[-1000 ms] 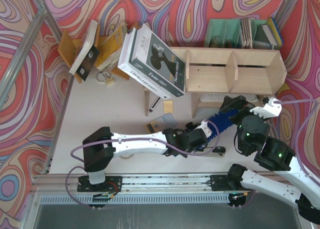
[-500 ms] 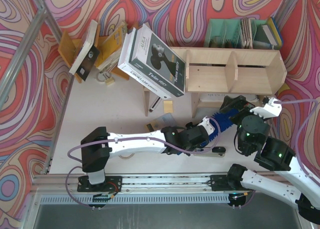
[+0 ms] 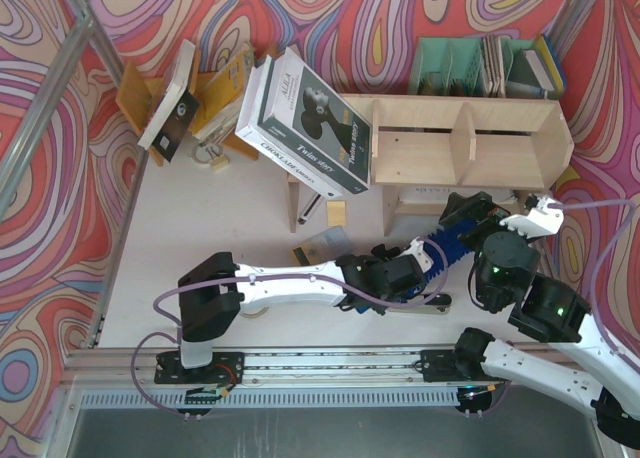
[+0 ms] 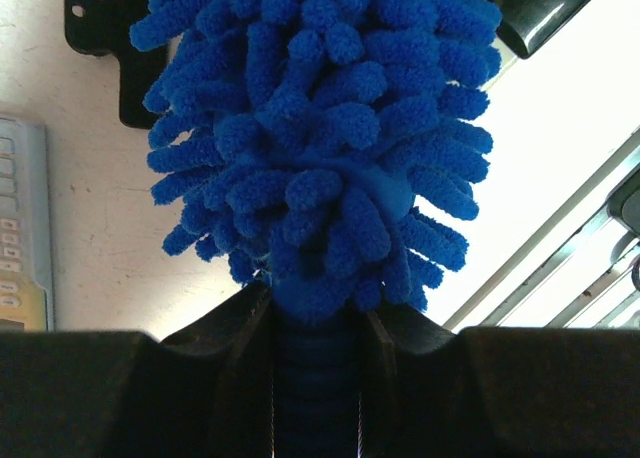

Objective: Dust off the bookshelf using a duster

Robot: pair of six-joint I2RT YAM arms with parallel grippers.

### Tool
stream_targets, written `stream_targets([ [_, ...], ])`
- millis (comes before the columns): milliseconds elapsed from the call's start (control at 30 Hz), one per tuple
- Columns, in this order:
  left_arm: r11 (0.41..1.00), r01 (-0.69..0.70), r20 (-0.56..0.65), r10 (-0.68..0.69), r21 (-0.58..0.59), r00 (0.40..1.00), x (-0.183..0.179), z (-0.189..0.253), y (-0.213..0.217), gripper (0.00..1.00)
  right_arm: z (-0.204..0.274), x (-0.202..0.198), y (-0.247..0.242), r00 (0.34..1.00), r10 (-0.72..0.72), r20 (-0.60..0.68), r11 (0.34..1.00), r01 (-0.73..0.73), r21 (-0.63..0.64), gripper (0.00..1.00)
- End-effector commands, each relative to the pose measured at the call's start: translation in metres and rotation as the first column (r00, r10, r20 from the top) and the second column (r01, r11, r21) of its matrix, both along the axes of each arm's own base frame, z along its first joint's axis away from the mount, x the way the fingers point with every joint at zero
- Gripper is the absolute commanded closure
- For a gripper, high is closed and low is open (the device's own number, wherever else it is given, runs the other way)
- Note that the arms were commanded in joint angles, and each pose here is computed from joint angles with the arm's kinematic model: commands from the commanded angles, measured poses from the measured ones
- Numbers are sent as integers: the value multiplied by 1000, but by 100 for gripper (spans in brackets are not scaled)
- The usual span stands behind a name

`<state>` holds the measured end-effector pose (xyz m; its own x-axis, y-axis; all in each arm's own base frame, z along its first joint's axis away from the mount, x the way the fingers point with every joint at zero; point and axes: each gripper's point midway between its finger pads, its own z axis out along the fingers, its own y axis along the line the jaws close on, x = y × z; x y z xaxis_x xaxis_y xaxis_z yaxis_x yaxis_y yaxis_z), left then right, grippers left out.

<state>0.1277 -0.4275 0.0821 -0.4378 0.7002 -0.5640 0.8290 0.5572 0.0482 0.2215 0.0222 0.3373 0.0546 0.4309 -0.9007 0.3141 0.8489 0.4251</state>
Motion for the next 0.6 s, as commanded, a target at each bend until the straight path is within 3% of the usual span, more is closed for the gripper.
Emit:
stream_targets([
  [0,992,-7,77,17,-125,997,13,44,-19,100,-4,-3,-5,1000,-17,-2,1000,17,9,1],
  [167,988,-20,108,37,-153,993,28,53,-23,100,-4,-3,-5,1000,-17,-2,1000,17,13,1],
  [567,997,16,-7,-17,-71,1000,20,14,-30,100,-6,-5,-9,1000,-30,-2,1000,30,9,1],
])
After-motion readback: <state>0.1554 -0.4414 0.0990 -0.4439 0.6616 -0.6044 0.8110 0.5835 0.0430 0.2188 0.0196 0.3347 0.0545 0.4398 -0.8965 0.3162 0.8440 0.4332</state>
